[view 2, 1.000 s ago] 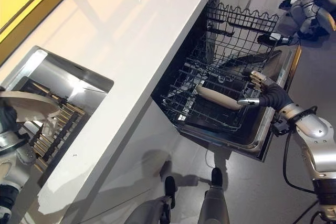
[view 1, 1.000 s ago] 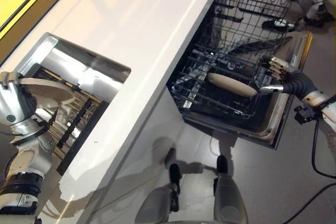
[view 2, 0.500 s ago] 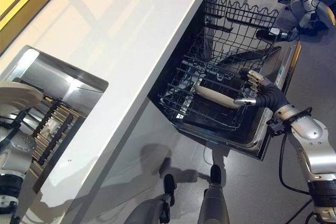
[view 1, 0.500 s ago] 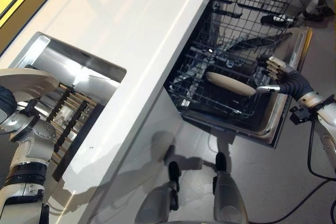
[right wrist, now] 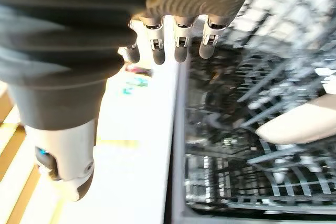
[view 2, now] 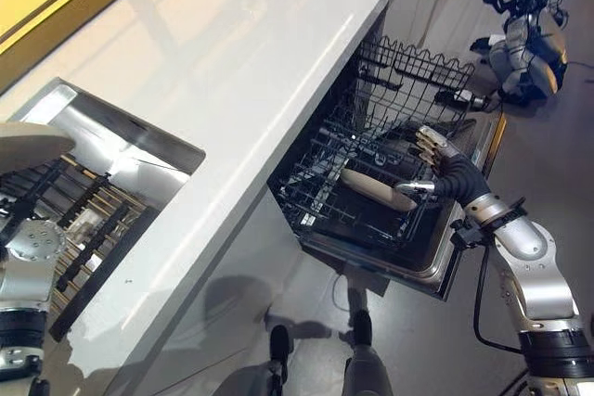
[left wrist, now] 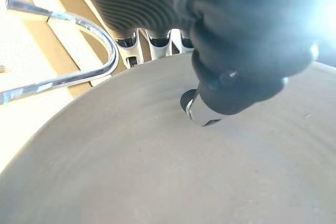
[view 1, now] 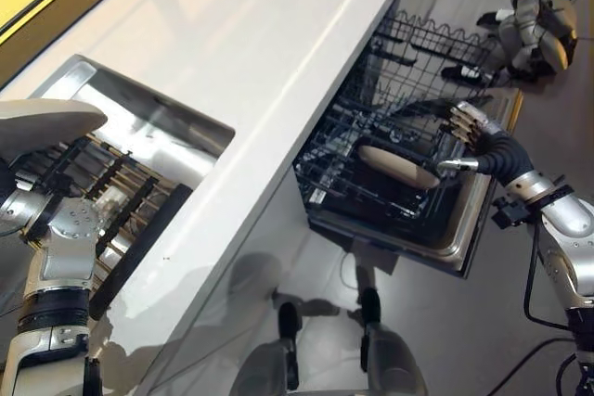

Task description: Pick up plates and place into dishwasher.

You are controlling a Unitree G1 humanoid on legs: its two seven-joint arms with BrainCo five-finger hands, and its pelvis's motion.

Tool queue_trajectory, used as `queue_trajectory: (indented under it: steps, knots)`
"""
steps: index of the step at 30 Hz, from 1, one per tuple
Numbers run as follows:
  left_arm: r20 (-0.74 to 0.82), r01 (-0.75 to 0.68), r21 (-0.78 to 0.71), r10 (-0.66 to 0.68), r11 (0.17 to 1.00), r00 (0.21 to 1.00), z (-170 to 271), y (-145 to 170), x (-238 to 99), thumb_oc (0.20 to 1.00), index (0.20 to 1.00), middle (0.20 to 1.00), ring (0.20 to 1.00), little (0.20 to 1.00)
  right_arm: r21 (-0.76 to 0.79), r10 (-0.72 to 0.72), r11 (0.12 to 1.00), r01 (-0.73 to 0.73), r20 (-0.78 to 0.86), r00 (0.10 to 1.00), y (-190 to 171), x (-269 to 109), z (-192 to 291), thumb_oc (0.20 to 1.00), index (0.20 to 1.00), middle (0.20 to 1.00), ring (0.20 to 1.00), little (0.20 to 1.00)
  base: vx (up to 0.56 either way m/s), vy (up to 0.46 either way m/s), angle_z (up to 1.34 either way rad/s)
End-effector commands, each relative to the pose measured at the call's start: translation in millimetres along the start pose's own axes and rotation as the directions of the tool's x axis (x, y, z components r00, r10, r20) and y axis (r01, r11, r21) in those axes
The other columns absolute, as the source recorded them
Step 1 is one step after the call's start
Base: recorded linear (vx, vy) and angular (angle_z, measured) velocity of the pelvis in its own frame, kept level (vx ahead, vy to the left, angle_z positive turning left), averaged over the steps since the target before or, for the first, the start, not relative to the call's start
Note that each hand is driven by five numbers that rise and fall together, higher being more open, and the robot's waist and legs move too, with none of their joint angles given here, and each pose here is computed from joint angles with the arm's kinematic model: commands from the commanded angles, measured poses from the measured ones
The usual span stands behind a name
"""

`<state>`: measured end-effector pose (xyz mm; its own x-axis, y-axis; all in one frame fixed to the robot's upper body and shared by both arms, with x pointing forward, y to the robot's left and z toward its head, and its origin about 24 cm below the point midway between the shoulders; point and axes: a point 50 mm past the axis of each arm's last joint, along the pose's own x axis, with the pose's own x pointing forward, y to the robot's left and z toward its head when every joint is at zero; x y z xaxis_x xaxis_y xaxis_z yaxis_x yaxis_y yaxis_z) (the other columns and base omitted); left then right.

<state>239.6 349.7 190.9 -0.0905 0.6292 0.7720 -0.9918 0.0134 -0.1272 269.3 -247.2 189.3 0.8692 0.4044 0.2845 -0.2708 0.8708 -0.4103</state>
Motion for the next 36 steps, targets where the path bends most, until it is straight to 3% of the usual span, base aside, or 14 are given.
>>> queue_trajectory:
  steps: [1,9,17,25,36]
  knots:
    - [0.072,-0.002,-0.106,0.009,0.994,0.997,16.6,1.1,22.0,0.2,0.2,0.2,0.2,0.2,-0.025,0.066,0.998,-0.062,0.208,0.976,14.8,2.2,31.6,1.0,1.0,1.0,1.0,1.0,-0.01,-0.154,-0.03]
    - [0.034,0.205,-0.288,-0.204,0.936,0.978,38.7,-17.6,5.0,0.2,0.2,0.2,0.2,0.2,-0.021,0.244,0.967,-0.254,0.363,0.899,55.7,24.0,61.0,1.0,1.0,1.0,1.0,1.0,0.02,-0.165,0.07]
    - [-0.045,0.346,-0.587,-0.457,0.731,0.889,68.3,-30.6,-43.4,0.2,0.2,0.2,0.2,0.2,0.018,0.269,0.953,-0.303,0.41,0.871,94.7,41.1,66.9,1.0,1.0,1.0,1.0,1.0,0.0,-0.132,0.04]
    - [-0.026,0.369,-0.78,-0.615,0.505,0.788,106.9,-32.8,-86.2,0.2,0.2,0.2,0.2,0.2,-0.011,0.283,0.951,-0.308,0.425,0.86,116.9,53.9,76.6,1.0,1.0,1.0,1.0,1.0,-0.04,-0.09,0.05]
    - [-0.017,0.357,-0.865,-0.732,0.352,0.682,137.4,-40.6,-119.5,0.2,0.2,0.2,0.2,0.2,-0.044,0.253,0.963,-0.267,0.497,0.83,136.7,71.2,99.1,1.0,1.0,1.0,1.0,1.0,-0.03,-0.035,0.03]
